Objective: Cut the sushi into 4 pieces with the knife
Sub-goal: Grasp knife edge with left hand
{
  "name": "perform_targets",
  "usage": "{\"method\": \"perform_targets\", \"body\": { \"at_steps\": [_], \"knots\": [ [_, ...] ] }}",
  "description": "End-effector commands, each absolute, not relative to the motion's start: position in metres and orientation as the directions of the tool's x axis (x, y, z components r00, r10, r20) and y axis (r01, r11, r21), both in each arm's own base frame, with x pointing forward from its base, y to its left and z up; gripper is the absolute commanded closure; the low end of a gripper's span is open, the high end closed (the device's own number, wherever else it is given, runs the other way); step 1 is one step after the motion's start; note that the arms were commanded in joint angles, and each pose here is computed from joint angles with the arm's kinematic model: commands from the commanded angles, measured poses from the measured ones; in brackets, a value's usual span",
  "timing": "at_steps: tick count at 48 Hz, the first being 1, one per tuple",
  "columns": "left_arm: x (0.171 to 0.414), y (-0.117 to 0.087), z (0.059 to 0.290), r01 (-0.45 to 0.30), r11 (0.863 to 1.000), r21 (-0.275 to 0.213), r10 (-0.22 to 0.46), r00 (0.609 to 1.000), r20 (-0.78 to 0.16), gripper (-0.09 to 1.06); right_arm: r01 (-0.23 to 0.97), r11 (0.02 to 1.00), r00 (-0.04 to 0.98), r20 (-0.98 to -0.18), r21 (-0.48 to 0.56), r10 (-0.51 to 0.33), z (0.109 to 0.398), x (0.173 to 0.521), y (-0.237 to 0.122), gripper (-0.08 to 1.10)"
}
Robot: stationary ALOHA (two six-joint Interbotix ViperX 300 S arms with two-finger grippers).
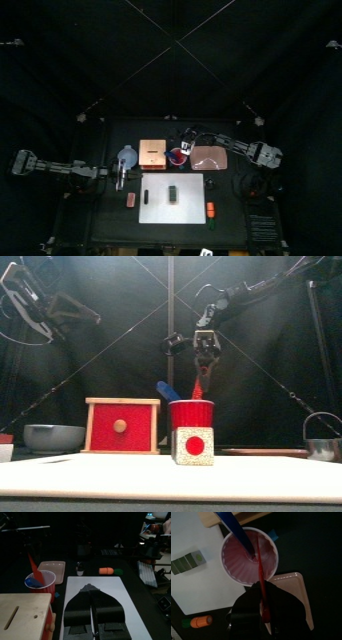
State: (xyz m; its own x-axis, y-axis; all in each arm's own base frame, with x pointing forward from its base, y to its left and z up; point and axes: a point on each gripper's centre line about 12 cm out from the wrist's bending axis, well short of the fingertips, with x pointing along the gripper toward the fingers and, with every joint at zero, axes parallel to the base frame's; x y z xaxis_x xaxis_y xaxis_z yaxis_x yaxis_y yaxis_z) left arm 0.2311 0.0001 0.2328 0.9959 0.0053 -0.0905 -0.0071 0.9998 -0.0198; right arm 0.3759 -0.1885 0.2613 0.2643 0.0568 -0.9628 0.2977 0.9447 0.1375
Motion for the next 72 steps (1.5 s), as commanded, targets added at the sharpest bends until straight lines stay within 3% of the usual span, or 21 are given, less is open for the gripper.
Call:
{"method": "perform_targets", "body": {
  "at_steps": [1,19,24,29,38,51,63,72],
  "knots": [
    [0.233,0.001,0.236,-0.013,1.000,-0.025,0.011,0.997,-0.080,0.97,0.282,0.950,0.353,-0.935,0.131,0.024,0.308,0.367,-0.182,0.86],
    [0.233,0.003,0.236,-0.023,0.999,-0.037,0.020,0.997,-0.080,0.97,0.260,0.961,0.524,-0.849,0.093,-0.060,0.387,0.322,-0.149,0.86],
    [0.233,0.004,0.238,-0.028,0.999,-0.037,0.025,0.997,-0.074,0.97,0.239,0.969,0.616,-0.781,0.067,-0.098,0.408,0.305,-0.130,0.86],
    [0.234,0.005,0.241,-0.033,0.999,-0.036,0.031,0.998,-0.057,0.96,0.226,0.973,0.711,-0.691,0.046,-0.132,0.410,0.292,-0.112,0.86],
    [0.235,0.006,0.247,-0.037,0.999,-0.030,0.036,0.999,-0.029,0.85,0.179,0.984,0.849,-0.507,0.007,-0.151,0.386,0.276,-0.076,0.86],
    [0.236,0.004,0.250,-0.024,0.999,-0.031,0.024,0.999,-0.023,0.50,0.122,0.992,0.973,-0.195,-0.027,-0.125,0.342,0.262,-0.037,0.86],
    [0.238,0.001,0.247,-0.013,1.000,-0.020,0.012,0.999,-0.035,0.18,0.051,0.997,0.986,-0.156,-0.049,-0.058,0.285,0.269,-0.011,0.86],
    [0.251,-0.002,0.254,0.001,1.000,-0.021,-0.002,0.999,-0.035,-0.02,0.031,0.998,0.979,-0.200,-0.056,-0.042,0.261,0.287,-0.004,0.86]
  ]
}}
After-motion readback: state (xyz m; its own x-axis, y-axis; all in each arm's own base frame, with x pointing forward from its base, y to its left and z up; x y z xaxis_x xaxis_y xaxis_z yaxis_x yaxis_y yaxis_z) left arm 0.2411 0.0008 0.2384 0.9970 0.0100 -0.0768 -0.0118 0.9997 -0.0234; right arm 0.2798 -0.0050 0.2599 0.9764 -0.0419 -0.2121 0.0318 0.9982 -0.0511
